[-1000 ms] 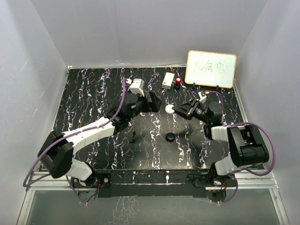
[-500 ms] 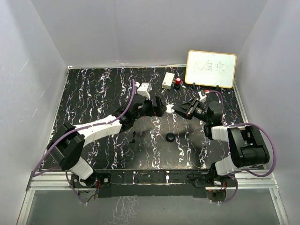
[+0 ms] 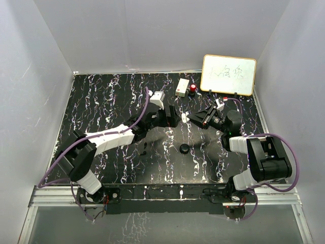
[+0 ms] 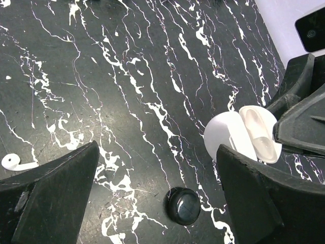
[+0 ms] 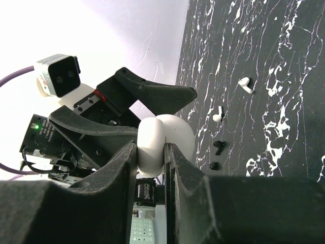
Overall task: Insert the wireless bluetooth earbuds into the charging case
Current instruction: Open the charging case, then pick up the earbud from the center of the board.
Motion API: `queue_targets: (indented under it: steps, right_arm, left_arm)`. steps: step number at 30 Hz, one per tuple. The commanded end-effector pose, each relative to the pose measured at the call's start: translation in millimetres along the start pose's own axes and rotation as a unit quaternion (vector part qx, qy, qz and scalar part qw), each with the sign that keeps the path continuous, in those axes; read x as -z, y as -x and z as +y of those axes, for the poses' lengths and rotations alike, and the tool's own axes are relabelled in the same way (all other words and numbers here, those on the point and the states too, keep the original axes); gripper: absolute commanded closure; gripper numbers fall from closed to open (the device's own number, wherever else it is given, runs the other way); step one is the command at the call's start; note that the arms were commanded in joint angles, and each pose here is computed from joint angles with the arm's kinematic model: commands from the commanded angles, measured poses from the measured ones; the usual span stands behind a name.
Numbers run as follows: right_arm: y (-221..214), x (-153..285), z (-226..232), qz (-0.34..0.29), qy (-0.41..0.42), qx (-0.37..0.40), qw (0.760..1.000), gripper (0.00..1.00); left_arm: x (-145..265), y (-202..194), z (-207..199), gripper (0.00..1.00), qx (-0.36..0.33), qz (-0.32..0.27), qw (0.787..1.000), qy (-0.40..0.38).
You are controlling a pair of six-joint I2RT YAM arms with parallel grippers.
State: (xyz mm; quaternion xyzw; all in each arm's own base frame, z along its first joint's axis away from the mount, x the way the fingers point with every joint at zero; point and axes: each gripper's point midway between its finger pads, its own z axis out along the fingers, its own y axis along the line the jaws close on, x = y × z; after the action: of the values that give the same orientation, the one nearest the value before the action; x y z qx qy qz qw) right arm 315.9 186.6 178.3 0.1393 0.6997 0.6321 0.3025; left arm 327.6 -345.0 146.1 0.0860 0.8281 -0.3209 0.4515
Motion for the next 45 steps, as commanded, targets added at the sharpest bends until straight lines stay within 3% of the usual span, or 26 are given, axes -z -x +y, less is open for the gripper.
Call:
queue_targets:
  steps: [1, 17, 30, 38, 45]
  right_arm:
    - [7.7, -1.7, 30.9, -0.006, 0.048, 0.043, 0.998, 1.00]
    - [7.7, -0.6, 32.0, -0.010, 0.055, 0.035, 0.998, 1.00]
    - [11.8, 1.3, 22.6, -0.014, 0.054, 0.022, 0.998, 1.00]
    - [10.8, -0.3, 20.5, -0.006, 0.083, -0.007, 0.997, 1.00]
    - [13.1, -4.0, 15.1, -0.001, 0.061, 0.014, 0.998, 1.00]
  left_arm:
    - [-3.6, 16.5, -18.4, 0.01, 0.006, -0.019, 0.999, -0.025]
    - [-7.3, 11.6, -16.2, 0.01, 0.008, -0.016, 1.000, -0.013]
    - [54.8, 10.0, 74.7, 0.01, 0.007, -0.014, 0.986, 0.165]
    - [74.2, -14.6, 117.4, 0.01, -0.027, 0.070, 0.960, 0.271]
    - [80.4, -33.8, 137.8, 0.07, -0.024, 0.109, 0.945, 0.308]
